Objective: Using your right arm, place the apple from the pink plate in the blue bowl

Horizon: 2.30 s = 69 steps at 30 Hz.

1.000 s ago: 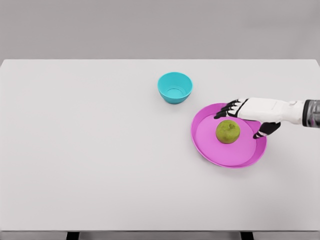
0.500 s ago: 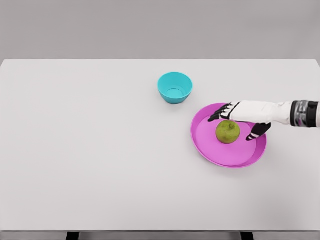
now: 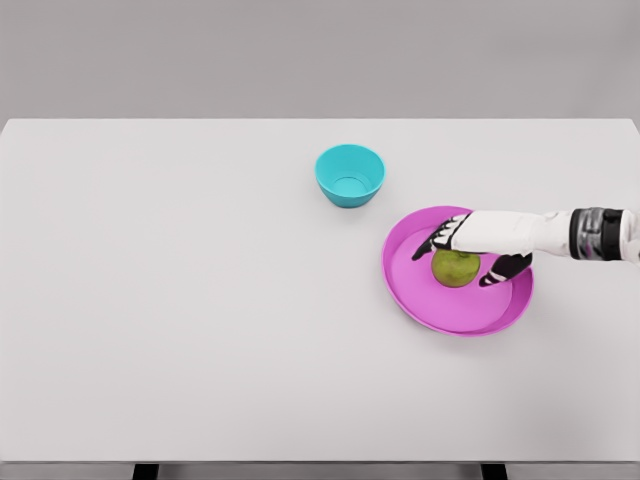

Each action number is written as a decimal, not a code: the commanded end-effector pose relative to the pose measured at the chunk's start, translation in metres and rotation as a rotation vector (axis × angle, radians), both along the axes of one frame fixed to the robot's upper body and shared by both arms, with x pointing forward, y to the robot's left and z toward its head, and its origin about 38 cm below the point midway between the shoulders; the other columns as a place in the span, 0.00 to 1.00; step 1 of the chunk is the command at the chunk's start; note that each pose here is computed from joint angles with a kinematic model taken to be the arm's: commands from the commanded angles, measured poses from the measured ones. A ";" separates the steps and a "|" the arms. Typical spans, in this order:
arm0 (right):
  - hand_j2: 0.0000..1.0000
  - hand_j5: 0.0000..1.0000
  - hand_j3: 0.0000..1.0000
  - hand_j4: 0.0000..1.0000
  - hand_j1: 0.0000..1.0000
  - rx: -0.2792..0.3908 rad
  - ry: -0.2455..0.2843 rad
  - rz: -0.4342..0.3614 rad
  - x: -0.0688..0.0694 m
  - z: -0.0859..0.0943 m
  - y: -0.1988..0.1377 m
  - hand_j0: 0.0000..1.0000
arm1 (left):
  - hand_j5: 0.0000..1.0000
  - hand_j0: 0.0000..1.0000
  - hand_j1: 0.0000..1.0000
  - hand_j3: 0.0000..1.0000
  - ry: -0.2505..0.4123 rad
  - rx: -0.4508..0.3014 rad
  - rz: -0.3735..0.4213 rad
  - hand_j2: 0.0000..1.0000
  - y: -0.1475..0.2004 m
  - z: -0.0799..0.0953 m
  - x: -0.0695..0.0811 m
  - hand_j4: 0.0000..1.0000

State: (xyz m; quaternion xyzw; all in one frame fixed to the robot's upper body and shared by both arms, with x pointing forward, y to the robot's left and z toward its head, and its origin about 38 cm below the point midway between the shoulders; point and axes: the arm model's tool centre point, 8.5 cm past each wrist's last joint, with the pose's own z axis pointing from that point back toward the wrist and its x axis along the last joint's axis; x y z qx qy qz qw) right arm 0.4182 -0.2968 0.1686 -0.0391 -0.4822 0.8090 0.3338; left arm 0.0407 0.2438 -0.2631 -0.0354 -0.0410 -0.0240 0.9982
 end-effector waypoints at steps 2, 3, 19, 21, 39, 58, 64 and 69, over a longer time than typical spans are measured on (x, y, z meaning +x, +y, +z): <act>0.54 0.54 0.54 0.54 0.54 0.006 0.004 -0.002 0.000 0.000 0.001 0.54 | 1.00 1.00 1.00 1.00 0.000 0.000 0.000 1.00 0.000 0.000 0.000 1.00; 0.54 0.54 0.54 0.54 0.54 0.006 0.004 -0.002 0.000 0.000 0.001 0.54 | 1.00 1.00 1.00 1.00 0.000 0.000 0.000 1.00 0.000 0.000 0.000 1.00; 0.45 0.45 0.45 0.45 0.45 0.015 -0.055 0.003 0.011 0.024 0.003 0.45 | 1.00 1.00 1.00 1.00 0.000 0.000 0.000 1.00 0.000 0.000 0.000 1.00; 0.45 0.45 0.45 0.45 0.45 0.014 -0.072 0.003 0.015 0.031 0.003 0.45 | 1.00 1.00 1.00 1.00 0.000 0.000 0.000 1.00 0.000 0.000 0.000 1.00; 0.45 0.45 0.45 0.45 0.45 0.117 -0.152 -0.027 0.091 0.068 0.067 0.45 | 1.00 1.00 1.00 1.00 0.000 0.000 0.000 1.00 0.000 0.000 0.000 1.00; 0.45 0.45 0.45 0.45 0.45 0.094 -0.150 -0.054 0.129 0.070 0.113 0.45 | 1.00 1.00 1.00 1.00 0.000 0.000 0.000 1.00 0.000 0.000 0.000 1.00; 0.45 0.45 0.45 0.45 0.45 0.073 -0.143 -0.062 0.135 0.067 0.123 0.45 | 1.00 1.00 1.00 1.00 0.000 0.000 0.000 1.00 0.000 0.000 0.000 1.00; 0.46 0.46 0.46 0.46 0.46 0.050 -0.131 -0.078 0.142 0.062 0.134 0.46 | 1.00 1.00 1.00 1.00 0.000 0.000 0.000 1.00 0.000 0.000 0.000 1.00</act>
